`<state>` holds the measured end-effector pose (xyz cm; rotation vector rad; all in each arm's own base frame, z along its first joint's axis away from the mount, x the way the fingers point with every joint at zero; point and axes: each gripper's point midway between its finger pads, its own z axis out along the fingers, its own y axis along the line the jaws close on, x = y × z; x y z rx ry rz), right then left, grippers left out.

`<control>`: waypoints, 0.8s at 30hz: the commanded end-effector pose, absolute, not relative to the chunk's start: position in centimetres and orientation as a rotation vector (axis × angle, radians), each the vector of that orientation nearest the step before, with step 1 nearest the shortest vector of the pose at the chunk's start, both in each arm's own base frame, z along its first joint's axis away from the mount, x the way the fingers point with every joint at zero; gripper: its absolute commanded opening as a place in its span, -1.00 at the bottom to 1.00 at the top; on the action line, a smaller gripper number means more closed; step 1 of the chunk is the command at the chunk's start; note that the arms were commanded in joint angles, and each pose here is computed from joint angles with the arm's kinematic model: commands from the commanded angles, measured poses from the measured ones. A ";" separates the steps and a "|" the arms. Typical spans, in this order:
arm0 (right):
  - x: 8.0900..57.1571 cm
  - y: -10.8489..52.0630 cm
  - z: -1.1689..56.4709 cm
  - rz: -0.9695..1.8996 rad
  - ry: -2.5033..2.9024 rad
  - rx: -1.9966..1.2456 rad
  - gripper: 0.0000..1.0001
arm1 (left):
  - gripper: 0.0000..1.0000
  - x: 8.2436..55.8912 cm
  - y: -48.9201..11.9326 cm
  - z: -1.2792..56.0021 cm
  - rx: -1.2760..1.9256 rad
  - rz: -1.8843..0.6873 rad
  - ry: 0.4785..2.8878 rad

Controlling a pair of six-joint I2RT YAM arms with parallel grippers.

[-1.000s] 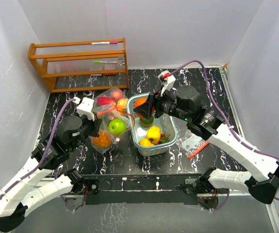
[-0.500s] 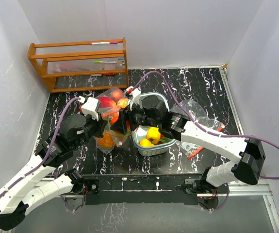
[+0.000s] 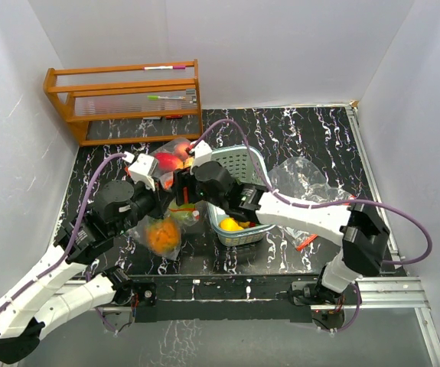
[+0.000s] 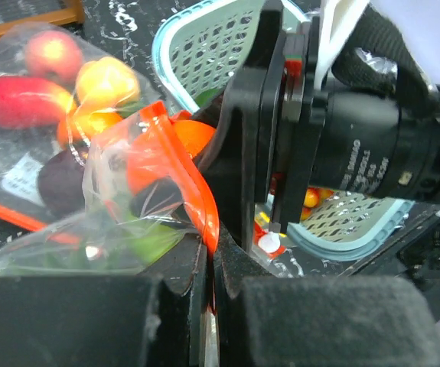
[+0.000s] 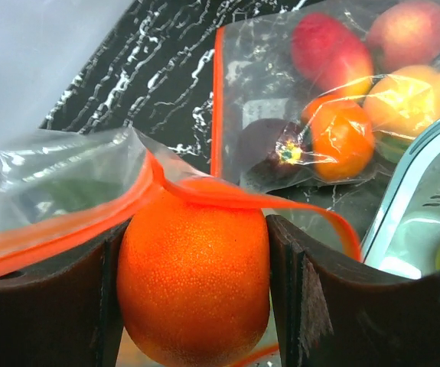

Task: Place the food in the zip-top bag and seal the zipper
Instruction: Place the fake fruit in the zipper food storage bag.

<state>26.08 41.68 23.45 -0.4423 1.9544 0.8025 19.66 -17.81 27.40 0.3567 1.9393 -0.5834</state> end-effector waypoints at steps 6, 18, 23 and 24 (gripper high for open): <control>24.1 41.8 29.7 0.876 1.831 -0.386 0.97 | -1.00 20.0 -18.0 29.2 0.300 -0.632 1.859; 20.7 36.0 34.2 1.010 1.725 -0.310 0.97 | -1.00 20.5 -16.9 31.8 0.230 -0.621 1.781; 20.4 34.8 32.6 0.966 1.784 -0.298 0.97 | -1.00 20.6 -17.7 31.4 0.221 -0.655 1.788; 20.3 34.5 31.8 0.952 1.811 -0.299 0.97 | -1.00 20.6 -17.9 31.1 0.225 -0.662 1.794</control>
